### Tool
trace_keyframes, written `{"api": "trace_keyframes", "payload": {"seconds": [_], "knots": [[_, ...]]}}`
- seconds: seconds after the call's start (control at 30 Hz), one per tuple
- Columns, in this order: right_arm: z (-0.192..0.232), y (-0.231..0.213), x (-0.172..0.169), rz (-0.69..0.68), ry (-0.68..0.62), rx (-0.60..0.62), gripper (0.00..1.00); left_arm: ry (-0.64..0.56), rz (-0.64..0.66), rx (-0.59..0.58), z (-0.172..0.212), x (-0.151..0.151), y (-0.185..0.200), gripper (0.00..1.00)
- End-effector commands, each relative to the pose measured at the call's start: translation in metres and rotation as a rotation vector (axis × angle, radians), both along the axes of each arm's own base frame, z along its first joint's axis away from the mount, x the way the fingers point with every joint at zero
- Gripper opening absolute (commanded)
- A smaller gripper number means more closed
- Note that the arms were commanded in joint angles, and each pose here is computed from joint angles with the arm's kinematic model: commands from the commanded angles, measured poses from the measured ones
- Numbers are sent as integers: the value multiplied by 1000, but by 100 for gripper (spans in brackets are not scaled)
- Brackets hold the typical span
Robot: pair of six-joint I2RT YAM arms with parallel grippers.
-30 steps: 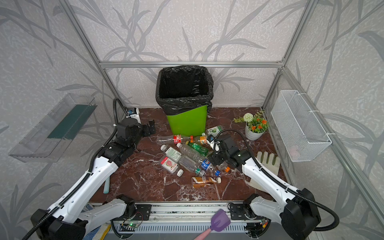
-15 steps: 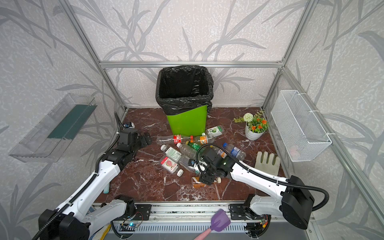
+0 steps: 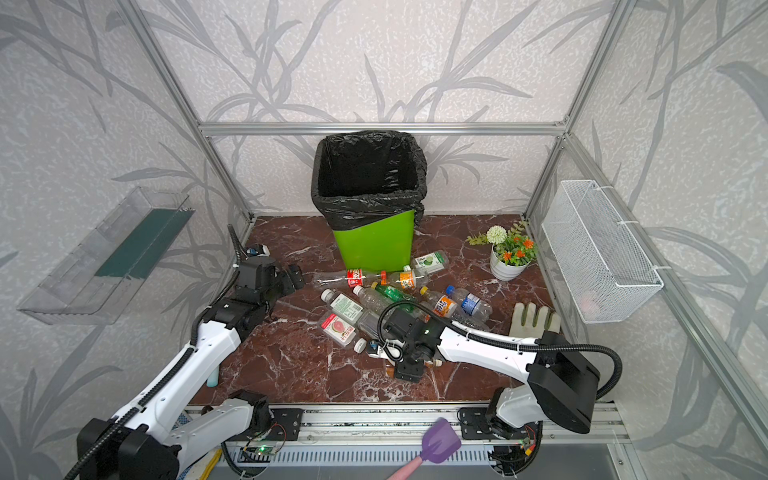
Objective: Throw the plastic bottles in the bin
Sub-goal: 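Reach the right gripper to the brown striped coffee bottle while the left gripper withdraws, then close the right gripper on the brown coffee bottle and lift it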
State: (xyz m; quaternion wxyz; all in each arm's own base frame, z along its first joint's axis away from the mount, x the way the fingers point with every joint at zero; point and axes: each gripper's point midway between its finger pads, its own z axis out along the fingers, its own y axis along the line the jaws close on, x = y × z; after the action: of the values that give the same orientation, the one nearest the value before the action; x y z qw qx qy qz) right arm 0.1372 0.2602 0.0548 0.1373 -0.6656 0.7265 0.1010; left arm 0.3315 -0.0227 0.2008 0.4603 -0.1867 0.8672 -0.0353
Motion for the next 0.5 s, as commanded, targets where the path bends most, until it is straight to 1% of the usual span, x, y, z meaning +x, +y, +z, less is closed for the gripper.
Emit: {"api": "trace_keyframes", "payload": {"seconds": [0.0,0.43,0.47], "knots": [[-2,4,-11,53,7,-38,77,-2,26,-7,0,-5,5,99],[-25,-1,-20,102,33,-178,66,13,32,-1,-6,-7,7,99],[-26,-2,-19,99,34,-186,63,13,35,0,-6,-8,7,99]]}}
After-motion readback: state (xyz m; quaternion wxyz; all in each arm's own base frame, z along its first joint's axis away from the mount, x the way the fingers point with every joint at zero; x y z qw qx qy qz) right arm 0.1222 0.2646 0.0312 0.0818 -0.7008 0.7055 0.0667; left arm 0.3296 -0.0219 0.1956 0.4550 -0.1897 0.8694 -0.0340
